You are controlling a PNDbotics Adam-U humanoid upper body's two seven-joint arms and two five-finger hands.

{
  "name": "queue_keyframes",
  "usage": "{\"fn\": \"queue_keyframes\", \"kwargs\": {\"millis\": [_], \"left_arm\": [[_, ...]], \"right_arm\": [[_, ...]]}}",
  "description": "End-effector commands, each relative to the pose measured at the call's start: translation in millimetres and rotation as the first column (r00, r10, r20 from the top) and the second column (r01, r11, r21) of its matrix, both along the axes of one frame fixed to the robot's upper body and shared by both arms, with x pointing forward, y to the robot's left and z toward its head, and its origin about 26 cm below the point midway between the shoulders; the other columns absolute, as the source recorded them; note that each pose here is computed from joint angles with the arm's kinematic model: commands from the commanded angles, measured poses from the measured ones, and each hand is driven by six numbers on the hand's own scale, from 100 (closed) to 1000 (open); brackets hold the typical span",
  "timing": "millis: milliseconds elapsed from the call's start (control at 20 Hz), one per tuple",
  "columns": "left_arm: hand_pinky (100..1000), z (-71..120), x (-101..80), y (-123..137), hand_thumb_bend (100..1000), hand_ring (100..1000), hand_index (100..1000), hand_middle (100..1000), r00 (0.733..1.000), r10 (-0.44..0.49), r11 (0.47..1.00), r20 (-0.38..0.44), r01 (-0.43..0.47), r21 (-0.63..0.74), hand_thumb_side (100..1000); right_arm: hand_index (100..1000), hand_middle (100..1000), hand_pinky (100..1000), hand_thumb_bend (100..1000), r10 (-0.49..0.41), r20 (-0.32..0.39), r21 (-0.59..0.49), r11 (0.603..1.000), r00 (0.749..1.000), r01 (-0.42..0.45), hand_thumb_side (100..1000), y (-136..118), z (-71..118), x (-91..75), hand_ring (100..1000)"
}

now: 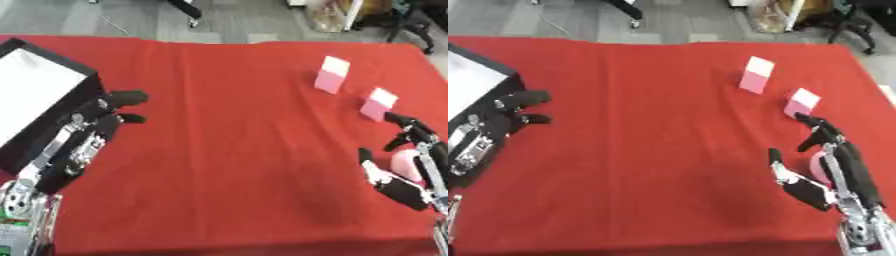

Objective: Pick up the objects with one hand, pass them to the other hand, and then place them into the box on the other side of the table.

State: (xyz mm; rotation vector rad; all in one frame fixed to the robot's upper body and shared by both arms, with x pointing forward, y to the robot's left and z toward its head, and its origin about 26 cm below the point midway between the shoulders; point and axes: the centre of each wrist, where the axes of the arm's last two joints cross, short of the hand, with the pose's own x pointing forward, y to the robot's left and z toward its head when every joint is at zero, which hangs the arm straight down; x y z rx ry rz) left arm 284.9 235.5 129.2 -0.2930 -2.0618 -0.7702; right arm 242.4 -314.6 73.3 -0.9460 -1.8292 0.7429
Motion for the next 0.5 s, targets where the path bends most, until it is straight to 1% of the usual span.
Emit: {"fn": "queue_keyframes", "kwargs": {"millis": [50, 150, 200, 250, 500], "left_arm": [[825, 4.1, 0.0, -0.1, 100, 988, 850, 824, 1.000, 0.003, 1.000, 0.015, -0.003, 0.015, 770], [825, 5.3, 0.0, -0.2, 100, 988, 850, 824, 1.000, 0.005, 1.000, 0.023, -0.005, 0.021, 773], [825, 5.8, 0.0, -0.2, 100, 988, 850, 824, 1.000, 0.006, 1.000, 0.025, -0.007, 0.023, 775], [825, 5.9, 0.1, -0.4, 100, 989, 850, 824, 1.000, 0.007, 1.000, 0.027, -0.007, 0.027, 777], [825, 6.0, 0.1, -0.5, 100, 989, 849, 825, 1.000, 0.010, 0.999, 0.029, -0.012, 0.038, 780]], "right_arm": [[932, 830, 775, 236, -0.035, 0.015, -0.038, 0.999, 0.999, 0.035, 512, -17.0, 12.0, -5.4, 548], [932, 833, 778, 233, -0.057, -0.005, -0.049, 0.997, 0.998, 0.056, 526, -24.1, 10.2, -9.6, 553], [932, 833, 779, 220, -0.067, -0.015, -0.054, 0.996, 0.998, 0.066, 517, -27.2, 9.2, -11.4, 556], [933, 835, 780, 233, -0.078, -0.028, -0.060, 0.995, 0.997, 0.076, 533, -30.3, 7.7, -13.6, 559], [934, 839, 784, 225, -0.127, -0.094, -0.085, 0.989, 0.987, 0.120, 547, -44.1, -1.1, -22.7, 571]]}}
